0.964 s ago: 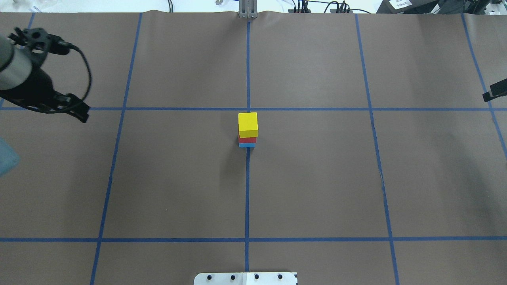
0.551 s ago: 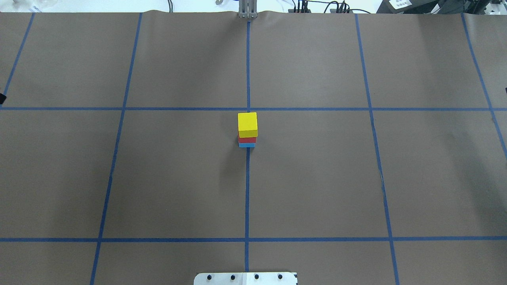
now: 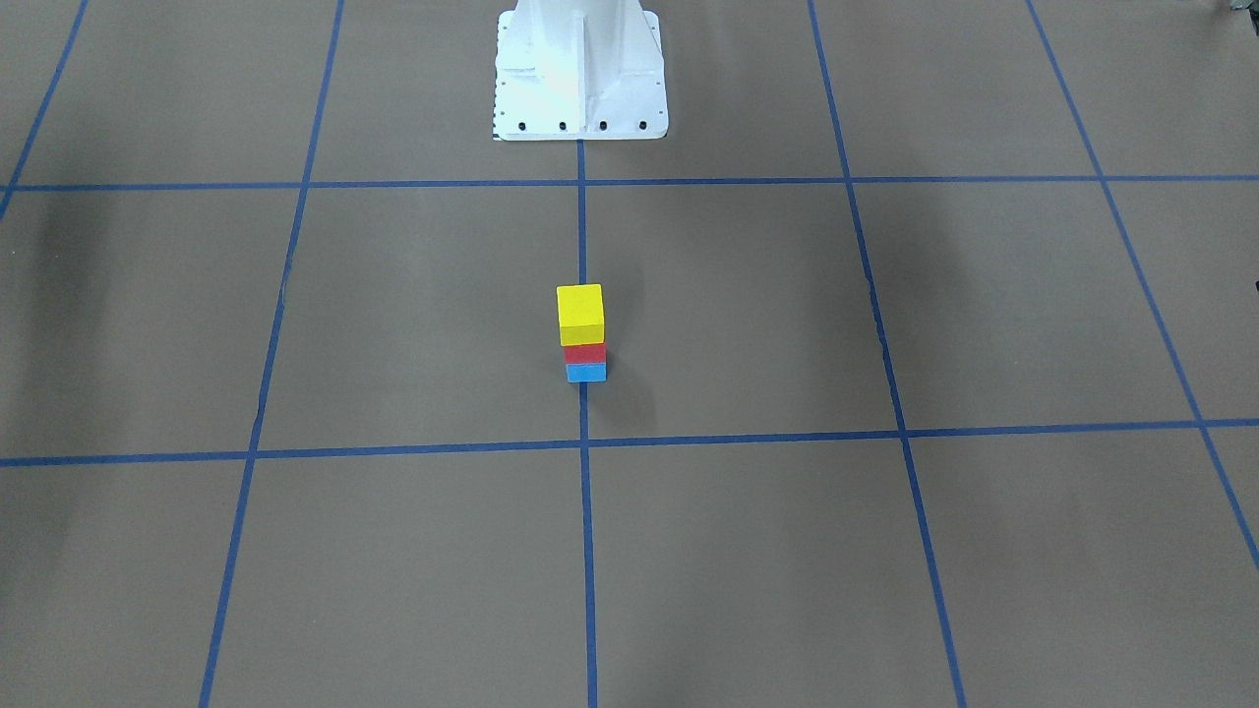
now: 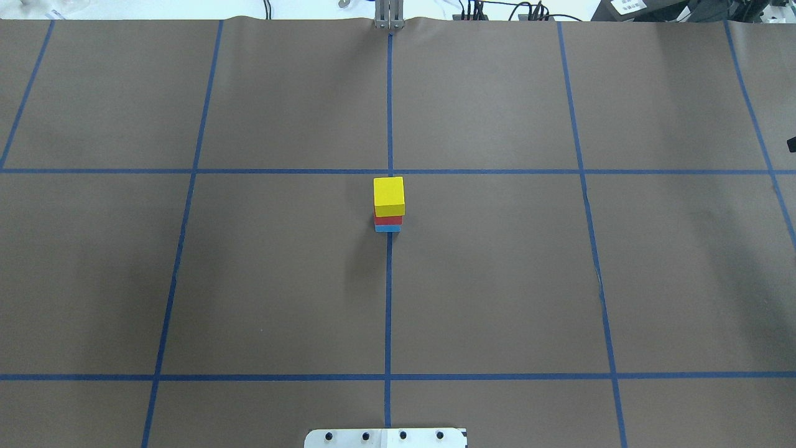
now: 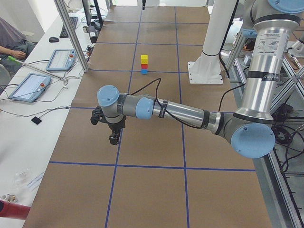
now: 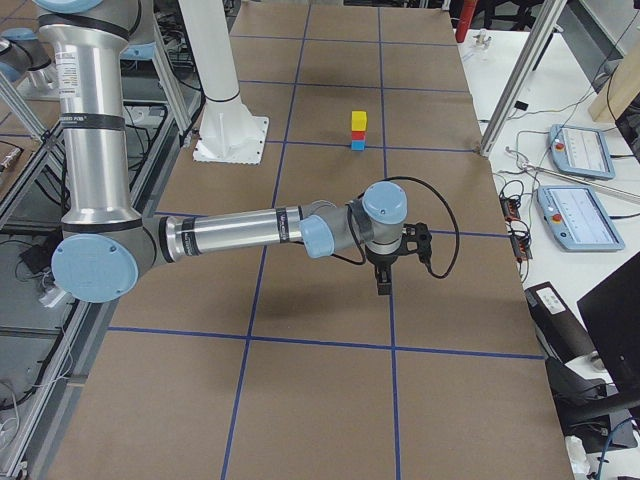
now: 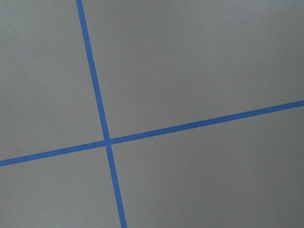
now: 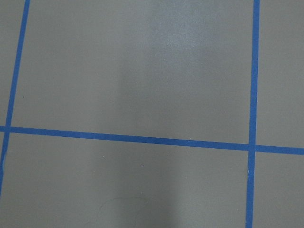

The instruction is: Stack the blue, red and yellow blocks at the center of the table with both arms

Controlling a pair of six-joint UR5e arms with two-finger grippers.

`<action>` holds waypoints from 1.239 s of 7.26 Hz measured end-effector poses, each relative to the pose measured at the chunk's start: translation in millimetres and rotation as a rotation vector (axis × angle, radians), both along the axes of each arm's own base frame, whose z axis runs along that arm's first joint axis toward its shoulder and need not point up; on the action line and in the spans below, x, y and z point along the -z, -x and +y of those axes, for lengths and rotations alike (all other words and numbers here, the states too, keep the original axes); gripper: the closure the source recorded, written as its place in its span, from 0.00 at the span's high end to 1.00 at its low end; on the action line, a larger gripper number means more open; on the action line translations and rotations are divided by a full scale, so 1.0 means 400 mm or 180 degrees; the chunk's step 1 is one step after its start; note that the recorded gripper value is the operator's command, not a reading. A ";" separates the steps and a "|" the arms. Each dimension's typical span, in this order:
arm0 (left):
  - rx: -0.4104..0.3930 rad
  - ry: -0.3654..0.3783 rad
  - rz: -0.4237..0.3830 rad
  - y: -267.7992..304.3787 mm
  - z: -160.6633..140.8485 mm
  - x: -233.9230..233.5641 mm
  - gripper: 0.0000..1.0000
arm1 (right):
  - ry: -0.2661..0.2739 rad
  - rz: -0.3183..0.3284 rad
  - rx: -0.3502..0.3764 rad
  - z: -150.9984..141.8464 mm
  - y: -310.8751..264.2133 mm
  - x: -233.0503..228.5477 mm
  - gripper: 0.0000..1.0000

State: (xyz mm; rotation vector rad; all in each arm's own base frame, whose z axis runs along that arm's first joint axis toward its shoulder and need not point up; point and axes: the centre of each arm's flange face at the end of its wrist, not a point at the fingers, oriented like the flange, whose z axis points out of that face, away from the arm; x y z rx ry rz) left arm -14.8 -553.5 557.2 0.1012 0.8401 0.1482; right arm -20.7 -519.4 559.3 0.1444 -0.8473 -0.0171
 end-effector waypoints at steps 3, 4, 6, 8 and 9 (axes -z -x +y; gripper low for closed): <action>0.0038 0.0070 0.0074 0.010 -0.002 -0.013 0.99 | 0.0040 0.0019 0.0016 -0.002 0.000 -0.007 1.00; 0.0040 0.0077 0.0069 0.011 0.000 -0.015 0.99 | 0.0029 0.0032 0.0028 -0.003 -0.012 -0.019 1.00; 0.0080 0.0088 -0.0025 0.017 0.005 -0.019 0.99 | -0.0020 0.0071 0.0095 -0.004 -0.034 -0.048 1.00; 0.0204 0.0002 -0.0381 0.036 0.005 -0.017 0.99 | -0.0080 0.0182 0.0179 -0.007 -0.059 -0.062 1.00; 0.0222 -0.0005 -0.0453 0.040 0.015 -0.027 0.99 | -0.0102 0.0220 0.0204 -0.012 -0.064 -0.058 1.00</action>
